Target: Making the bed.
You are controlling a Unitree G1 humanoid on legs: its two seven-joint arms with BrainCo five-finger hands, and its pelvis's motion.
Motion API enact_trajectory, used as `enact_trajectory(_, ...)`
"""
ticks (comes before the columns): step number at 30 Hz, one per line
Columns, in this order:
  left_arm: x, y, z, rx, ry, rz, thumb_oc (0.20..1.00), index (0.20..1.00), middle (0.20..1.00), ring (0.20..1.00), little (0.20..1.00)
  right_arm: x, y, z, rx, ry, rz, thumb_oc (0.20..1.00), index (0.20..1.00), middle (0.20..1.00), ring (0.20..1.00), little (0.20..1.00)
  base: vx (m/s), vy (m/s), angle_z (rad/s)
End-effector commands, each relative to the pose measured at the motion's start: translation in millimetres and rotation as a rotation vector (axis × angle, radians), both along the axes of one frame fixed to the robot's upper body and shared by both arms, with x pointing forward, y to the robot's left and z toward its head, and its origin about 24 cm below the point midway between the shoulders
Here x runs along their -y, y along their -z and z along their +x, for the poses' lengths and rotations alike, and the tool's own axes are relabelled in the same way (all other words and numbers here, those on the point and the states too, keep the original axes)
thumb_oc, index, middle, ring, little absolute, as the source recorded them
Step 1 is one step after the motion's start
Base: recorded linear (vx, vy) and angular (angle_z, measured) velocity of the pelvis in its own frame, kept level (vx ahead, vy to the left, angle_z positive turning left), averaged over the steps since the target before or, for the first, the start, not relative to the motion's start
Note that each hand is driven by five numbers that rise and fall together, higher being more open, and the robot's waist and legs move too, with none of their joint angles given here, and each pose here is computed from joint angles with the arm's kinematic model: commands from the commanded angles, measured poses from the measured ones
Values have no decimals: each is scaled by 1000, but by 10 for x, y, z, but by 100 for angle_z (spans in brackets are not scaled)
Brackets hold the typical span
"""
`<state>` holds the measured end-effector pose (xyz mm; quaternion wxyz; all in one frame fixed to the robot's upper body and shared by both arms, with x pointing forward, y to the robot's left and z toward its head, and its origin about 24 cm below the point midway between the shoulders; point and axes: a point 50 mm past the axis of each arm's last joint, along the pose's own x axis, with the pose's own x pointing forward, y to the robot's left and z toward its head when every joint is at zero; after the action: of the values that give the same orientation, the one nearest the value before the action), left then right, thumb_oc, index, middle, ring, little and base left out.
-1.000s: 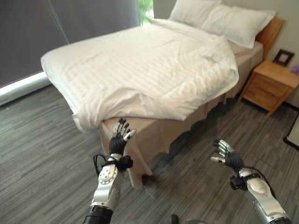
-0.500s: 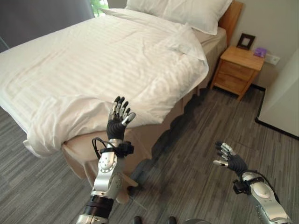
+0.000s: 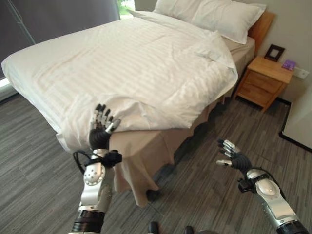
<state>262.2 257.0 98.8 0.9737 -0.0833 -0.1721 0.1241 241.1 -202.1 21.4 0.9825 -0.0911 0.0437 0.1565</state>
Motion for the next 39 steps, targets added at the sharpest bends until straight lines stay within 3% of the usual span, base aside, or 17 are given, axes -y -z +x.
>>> enact_trajectory(1, -53, -511, 99, 206, -18, 172, 1000, 1000, 1000, 1000, 1000, -169, -127, 116, 81, -65, 26, 1000, 1000, 1000, 1000, 1000, 49, 9, 27)
enact_trajectory(7, -59, -649, 147, 237, -25, 232, 1000, 1000, 1000, 1000, 1000, -160, -92, 62, 55, -86, 28, 1000, 1000, 1000, 1000, 1000, 47, -51, 46)
enact_trajectory(11, -207, -748, 213, 180, -54, 413, 1000, 1000, 1000, 1000, 1000, -89, -97, 34, 42, -106, 1, 1000, 1000, 1000, 1000, 1000, 102, -108, 42)
enact_trajectory(15, -585, -932, 276, 106, -186, 547, 1000, 1000, 1000, 1000, 1000, -15, -53, -42, 12, -106, -12, 1000, 1000, 1000, 1000, 1000, 65, -71, 3)
enact_trajectory(18, -1001, -1160, 271, -15, -374, 761, 1000, 1000, 1000, 1000, 1000, 6, -15, -150, -18, -131, -7, 1000, 1000, 1000, 1000, 1000, 87, -79, -1)
enact_trajectory(19, -999, -1169, 280, -13, -374, 763, 1000, 1000, 1000, 1000, 1000, 4, -15, -149, -17, -130, -6, 1000, 1000, 1000, 1000, 1000, 31, -32, -4)
enact_trajectory(21, -1282, -1284, 262, -125, -488, 865, 1000, 1000, 1000, 1000, 1000, 2, 4, -190, -33, -147, -7, 1000, 1000, 1000, 1000, 1000, 13, -32, -5)
enact_trajectory(22, -1535, -1394, 256, -273, -563, 974, 1000, 1000, 1000, 1000, 1000, -18, 30, -205, -52, -170, -11, 1000, 1000, 1000, 1000, 1000, -9, -25, -3)
enact_trajectory(25, -1660, -1590, 278, -341, -638, 1053, 1000, 1000, 1000, 1000, 1000, -52, 32, -199, -57, -189, -1, 1000, 1000, 1000, 1000, 1000, -68, -9, -20)
enact_trajectory(26, -1825, -1638, 211, -454, -697, 1096, 1000, 1000, 1000, 1000, 1000, -64, 65, -225, -81, -209, -1, 1000, 1000, 1000, 1000, 1000, -49, -1, -8)
enact_trajectory(33, -1929, -1838, 202, -492, -754, 984, 1000, 1000, 1000, 1000, 1000, -67, 141, -300, -137, -218, 48, 1000, 1000, 1000, 1000, 1000, -78, -5, -10)
enact_trajectory(39, -1900, -1997, 226, -324, -750, 723, 1000, 1000, 1000, 1000, 1000, -61, 178, -263, -156, -184, 83, 1000, 1000, 1000, 1000, 1000, -63, -23, -3)
